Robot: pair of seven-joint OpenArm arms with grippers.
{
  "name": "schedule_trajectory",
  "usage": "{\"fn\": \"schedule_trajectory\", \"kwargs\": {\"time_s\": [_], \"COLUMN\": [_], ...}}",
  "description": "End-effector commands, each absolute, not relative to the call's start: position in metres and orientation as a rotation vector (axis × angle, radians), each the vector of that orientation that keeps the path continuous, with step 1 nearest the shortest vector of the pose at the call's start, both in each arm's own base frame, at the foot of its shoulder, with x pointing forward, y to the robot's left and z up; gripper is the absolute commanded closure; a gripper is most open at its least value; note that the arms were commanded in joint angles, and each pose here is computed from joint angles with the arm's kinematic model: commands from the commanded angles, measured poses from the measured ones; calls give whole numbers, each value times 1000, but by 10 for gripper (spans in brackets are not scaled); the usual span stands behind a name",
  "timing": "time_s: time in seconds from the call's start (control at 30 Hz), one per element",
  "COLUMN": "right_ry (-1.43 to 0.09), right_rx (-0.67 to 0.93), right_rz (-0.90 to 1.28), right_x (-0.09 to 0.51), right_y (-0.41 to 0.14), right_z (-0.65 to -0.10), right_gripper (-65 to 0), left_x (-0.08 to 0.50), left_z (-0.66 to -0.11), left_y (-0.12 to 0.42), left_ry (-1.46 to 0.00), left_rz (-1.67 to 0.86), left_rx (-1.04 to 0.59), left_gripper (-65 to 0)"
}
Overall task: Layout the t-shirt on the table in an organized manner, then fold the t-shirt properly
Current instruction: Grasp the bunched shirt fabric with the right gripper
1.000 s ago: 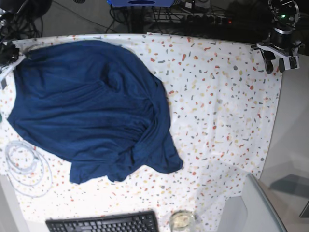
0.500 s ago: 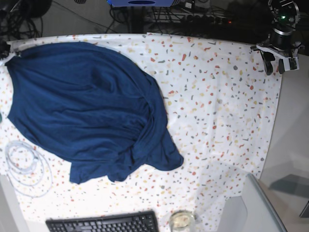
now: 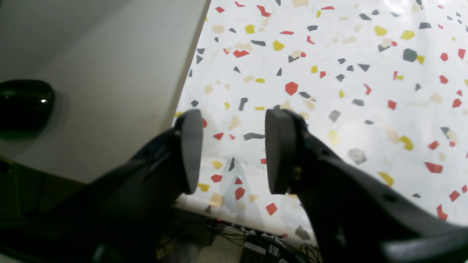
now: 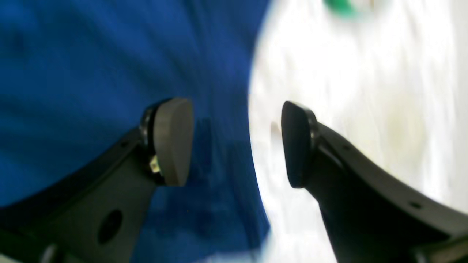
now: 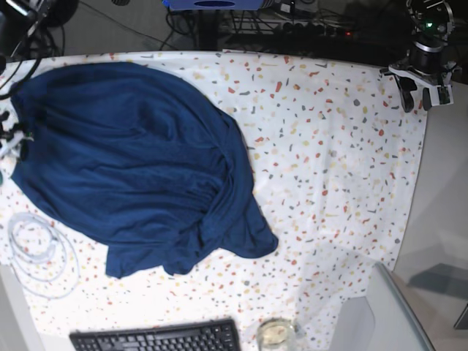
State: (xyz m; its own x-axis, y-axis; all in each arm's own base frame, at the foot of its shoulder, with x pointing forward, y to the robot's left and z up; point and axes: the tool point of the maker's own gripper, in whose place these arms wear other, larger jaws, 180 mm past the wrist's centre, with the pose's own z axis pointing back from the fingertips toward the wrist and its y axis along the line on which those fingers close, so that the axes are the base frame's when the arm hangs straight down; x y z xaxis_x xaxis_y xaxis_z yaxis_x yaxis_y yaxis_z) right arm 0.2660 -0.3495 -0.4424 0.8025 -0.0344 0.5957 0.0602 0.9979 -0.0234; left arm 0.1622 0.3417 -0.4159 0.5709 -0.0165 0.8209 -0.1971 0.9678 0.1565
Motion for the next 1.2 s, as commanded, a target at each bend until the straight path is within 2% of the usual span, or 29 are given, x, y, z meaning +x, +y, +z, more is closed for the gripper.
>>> {"fn": "schedule_trajectory", "kwargs": {"time_s": [0.0, 0.2, 0.37, 0.5, 0.57, 0.6, 0.67, 0.8, 1.0, 1.17], "right_ry": [-683, -763, -790, -801, -829, -837, -842, -760, -830, -739], "right_rx": [-55, 43, 21, 27, 41, 69, 20, -3, 175, 284], "right_rz": [-48, -153, -288, -271, -176, -104, -21, 185, 599, 775], "right_x": [285, 337, 345, 344, 339, 333, 319, 289, 278, 295], "right_y": [-361, -375, -396, -392, -381, -362, -344, -270, -104, -29], "right_z": [-430, -434, -442, -442, -434, -433, -421, -412, -380, -395], "right_gripper": [-362, -362, -363, -363, -362, -362, -362, -365, -365, -365], "left_x": [167, 156, 154, 153, 151, 152, 153, 157, 173, 174], "left_z": [-404, -408, -408, -409, -411, -413, -418, -418, -416, -410], "left_y": [346, 348, 350, 346, 342, 337, 331, 323, 304, 308], "left_ry": [-1000, -975, -971, -968, -960, -957, -947, -959, -992, -1003], "left_rz": [97, 95, 98, 92, 82, 74, 64, 67, 47, 41], "left_rx": [253, 258, 262, 256, 247, 232, 215, 200, 159, 172], "left_gripper": [-270, -270, -270, -270, -270, -268, -268, -268, -268, -268]}}
